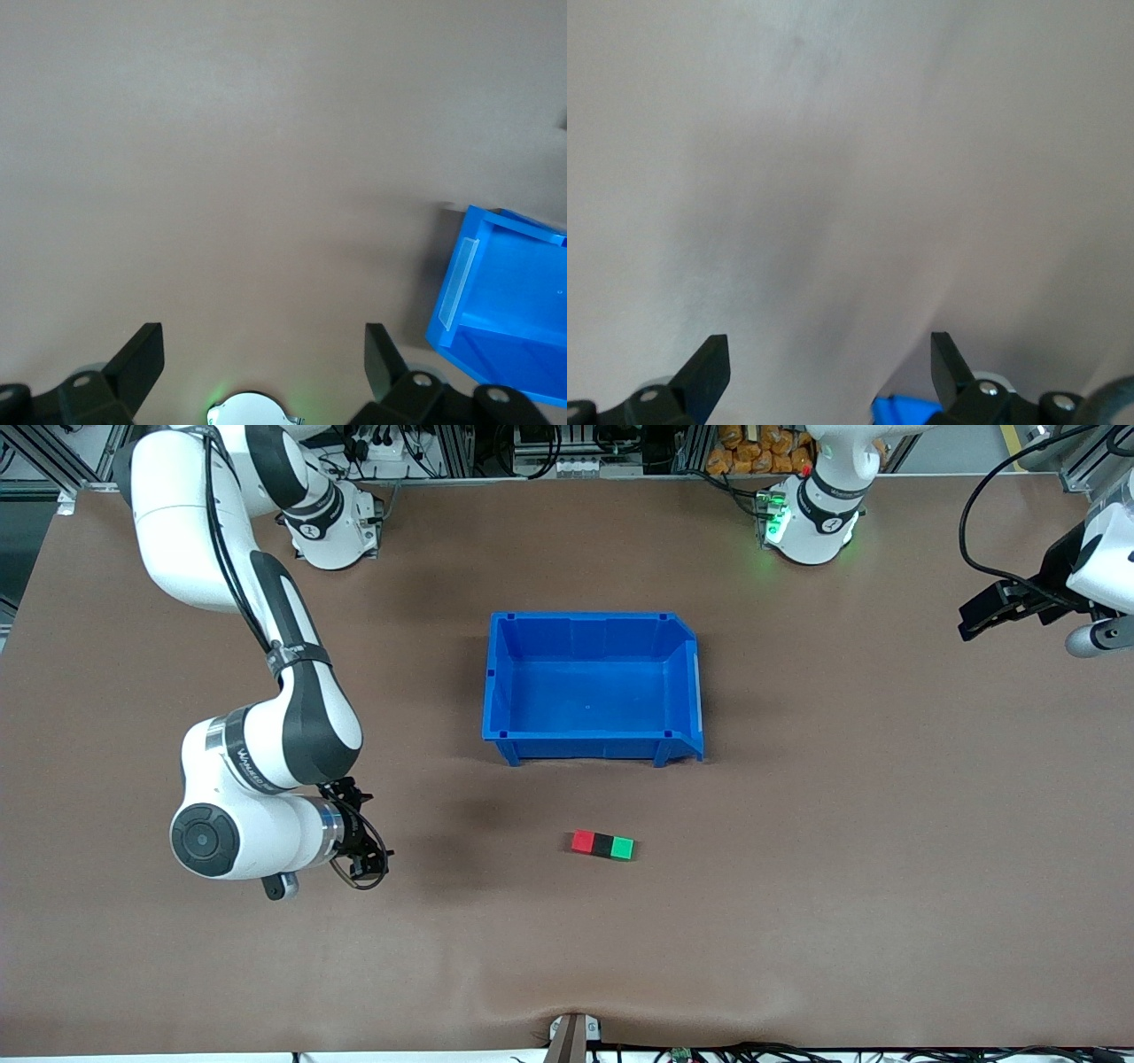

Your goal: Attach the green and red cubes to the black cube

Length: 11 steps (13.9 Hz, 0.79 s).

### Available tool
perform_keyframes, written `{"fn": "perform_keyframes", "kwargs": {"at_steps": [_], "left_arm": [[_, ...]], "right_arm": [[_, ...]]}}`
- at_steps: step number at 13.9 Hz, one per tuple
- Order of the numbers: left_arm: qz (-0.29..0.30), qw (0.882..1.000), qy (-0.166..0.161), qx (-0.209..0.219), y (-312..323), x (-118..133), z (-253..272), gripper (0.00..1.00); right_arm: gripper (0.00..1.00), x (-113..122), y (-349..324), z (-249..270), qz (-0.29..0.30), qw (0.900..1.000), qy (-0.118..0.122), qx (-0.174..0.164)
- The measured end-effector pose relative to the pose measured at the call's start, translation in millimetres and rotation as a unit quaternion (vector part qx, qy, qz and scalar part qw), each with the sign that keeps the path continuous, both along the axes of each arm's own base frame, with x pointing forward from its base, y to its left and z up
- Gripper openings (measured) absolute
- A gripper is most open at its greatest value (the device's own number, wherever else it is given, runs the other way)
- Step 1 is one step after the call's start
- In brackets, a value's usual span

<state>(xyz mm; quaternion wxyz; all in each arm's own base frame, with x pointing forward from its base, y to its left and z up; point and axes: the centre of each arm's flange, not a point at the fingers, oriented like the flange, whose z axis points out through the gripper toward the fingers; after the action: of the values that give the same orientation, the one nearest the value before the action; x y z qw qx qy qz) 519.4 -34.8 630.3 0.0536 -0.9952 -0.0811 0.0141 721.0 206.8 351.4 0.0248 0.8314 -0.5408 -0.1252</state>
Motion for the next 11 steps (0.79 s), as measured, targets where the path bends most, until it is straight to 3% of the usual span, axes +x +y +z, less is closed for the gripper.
{"fn": "perform_keyframes", "kwargs": {"at_steps": [4,11], "left_arm": [[0.0,1.0,0.0,0.0,0,0,0,1.0],[0.0,1.0,0.001,0.0,0,0,0,1.0]], "right_arm": [[1.0,-5,-9,9,0.043,0.999,0.011,-0.008],[1.0,-9,-29,50,0.12,0.993,-0.003,-0.004]]}}
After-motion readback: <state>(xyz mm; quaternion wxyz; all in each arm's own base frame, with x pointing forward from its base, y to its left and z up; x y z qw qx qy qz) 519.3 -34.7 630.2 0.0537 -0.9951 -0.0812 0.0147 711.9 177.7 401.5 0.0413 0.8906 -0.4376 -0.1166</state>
